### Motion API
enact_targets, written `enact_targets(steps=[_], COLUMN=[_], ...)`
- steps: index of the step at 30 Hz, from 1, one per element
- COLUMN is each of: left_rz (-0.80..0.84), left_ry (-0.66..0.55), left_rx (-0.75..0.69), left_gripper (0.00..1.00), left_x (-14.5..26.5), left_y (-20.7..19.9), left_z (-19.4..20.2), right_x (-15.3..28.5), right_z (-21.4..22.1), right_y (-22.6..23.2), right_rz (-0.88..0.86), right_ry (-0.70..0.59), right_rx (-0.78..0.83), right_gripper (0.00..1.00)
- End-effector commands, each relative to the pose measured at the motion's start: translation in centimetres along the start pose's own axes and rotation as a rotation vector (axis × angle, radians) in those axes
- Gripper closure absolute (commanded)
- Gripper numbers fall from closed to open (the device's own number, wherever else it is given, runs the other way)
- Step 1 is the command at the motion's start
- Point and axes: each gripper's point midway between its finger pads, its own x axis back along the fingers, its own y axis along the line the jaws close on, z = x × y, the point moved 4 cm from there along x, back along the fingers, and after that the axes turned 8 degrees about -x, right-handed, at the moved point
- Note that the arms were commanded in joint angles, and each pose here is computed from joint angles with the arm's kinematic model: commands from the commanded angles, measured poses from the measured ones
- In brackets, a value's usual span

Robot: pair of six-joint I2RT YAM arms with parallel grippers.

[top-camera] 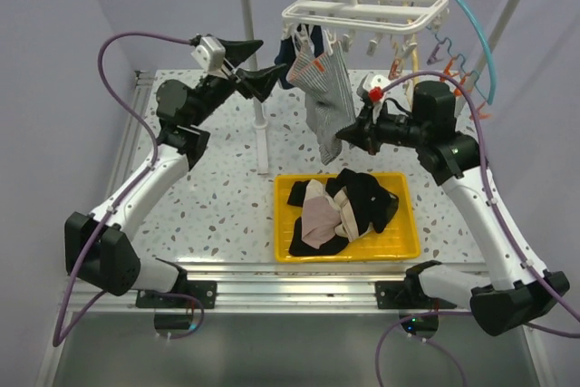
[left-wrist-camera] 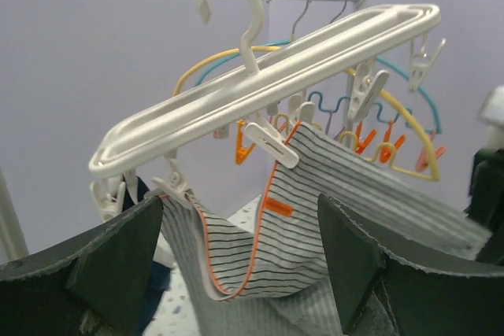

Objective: Remove the underwear clipped to the hanger
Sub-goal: Remove the underwear from the hanger.

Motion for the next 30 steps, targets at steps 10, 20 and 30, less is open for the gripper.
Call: enact_targets(steps=[10,20,30], left_rz=[-0.090,-0.242,-0.355], left_ry=[0.010,0.054,0.068], left_rx=[0.759,0.707,0.739], left_gripper=[0.27,0.27,0.32], left_x=[-2.3,-1.9,-3.5], left_y=[-0.1,1.7,3.4], left_z=[0.5,1.8,3.3], right_x=[-1.7,-2.3,-2.3], right_z=[3.7,4.5,4.4], right_y=[-3.8,-4.7,-4.8], right_rz=[0.153,0.162,0.171], right_ry=[0.048,0.071,0.066], right_rx=[0.017,0.035,0.033], right_gripper=[1.00,1.00,1.00])
